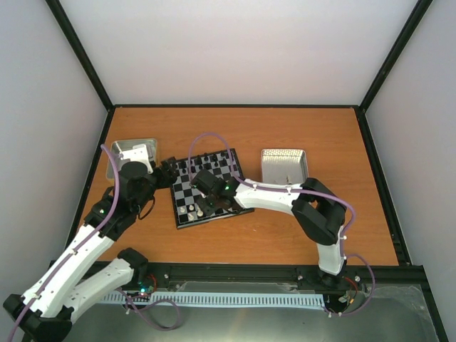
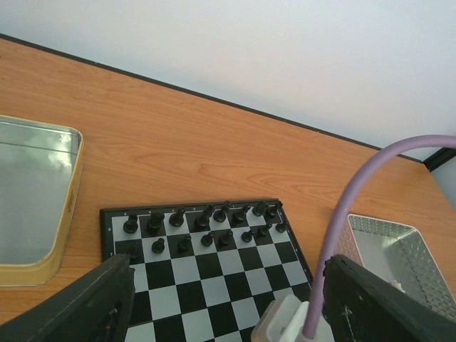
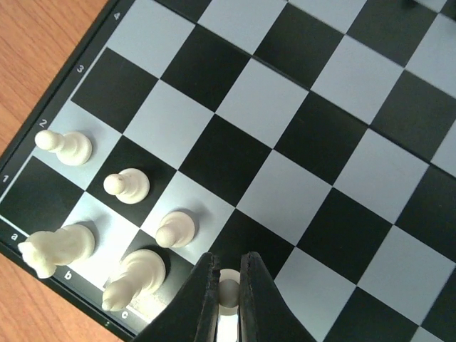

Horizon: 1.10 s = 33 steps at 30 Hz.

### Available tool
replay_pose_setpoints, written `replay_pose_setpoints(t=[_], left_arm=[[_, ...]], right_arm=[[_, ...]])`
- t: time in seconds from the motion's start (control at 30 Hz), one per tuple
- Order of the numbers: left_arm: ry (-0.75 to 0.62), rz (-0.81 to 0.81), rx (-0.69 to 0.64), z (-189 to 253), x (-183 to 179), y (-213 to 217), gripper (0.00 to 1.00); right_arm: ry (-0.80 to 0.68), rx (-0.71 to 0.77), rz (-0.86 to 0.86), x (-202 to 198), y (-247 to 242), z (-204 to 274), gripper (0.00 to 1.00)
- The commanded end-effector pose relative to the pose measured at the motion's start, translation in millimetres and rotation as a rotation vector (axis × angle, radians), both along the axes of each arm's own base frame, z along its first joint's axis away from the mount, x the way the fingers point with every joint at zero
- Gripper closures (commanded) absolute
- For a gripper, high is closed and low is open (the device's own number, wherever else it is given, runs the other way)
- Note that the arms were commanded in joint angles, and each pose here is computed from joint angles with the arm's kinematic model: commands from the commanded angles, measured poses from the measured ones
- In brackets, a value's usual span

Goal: Set up the chess pieces on the board
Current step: Place the chess piece on the chessboard.

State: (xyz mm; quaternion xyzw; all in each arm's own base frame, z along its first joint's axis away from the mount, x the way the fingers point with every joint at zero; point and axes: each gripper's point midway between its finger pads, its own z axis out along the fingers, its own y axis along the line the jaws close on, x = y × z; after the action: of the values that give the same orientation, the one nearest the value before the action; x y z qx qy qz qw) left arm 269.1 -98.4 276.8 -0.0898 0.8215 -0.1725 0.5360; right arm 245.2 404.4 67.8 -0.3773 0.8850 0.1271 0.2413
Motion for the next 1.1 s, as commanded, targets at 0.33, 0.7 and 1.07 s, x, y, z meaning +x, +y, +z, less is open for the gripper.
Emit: replay_pose_setpoints(t=[0.33,0.7,1.07], left_arm=[[-0.007,0.013,-0.016,7,-1,3,0.27],[-0.004,0.012,-0.021,6,-1,2,0.27],[-0.003,0.01,-0.021,6,-2,2,0.26]], right_arm=[[0.009,-0.052,-0.035,3,7,-12,0.97],[0.004,-0.083,-0.075,10,7,-16,0.94],[0.011,-0.097,-0.077,11,7,-18,0.91]])
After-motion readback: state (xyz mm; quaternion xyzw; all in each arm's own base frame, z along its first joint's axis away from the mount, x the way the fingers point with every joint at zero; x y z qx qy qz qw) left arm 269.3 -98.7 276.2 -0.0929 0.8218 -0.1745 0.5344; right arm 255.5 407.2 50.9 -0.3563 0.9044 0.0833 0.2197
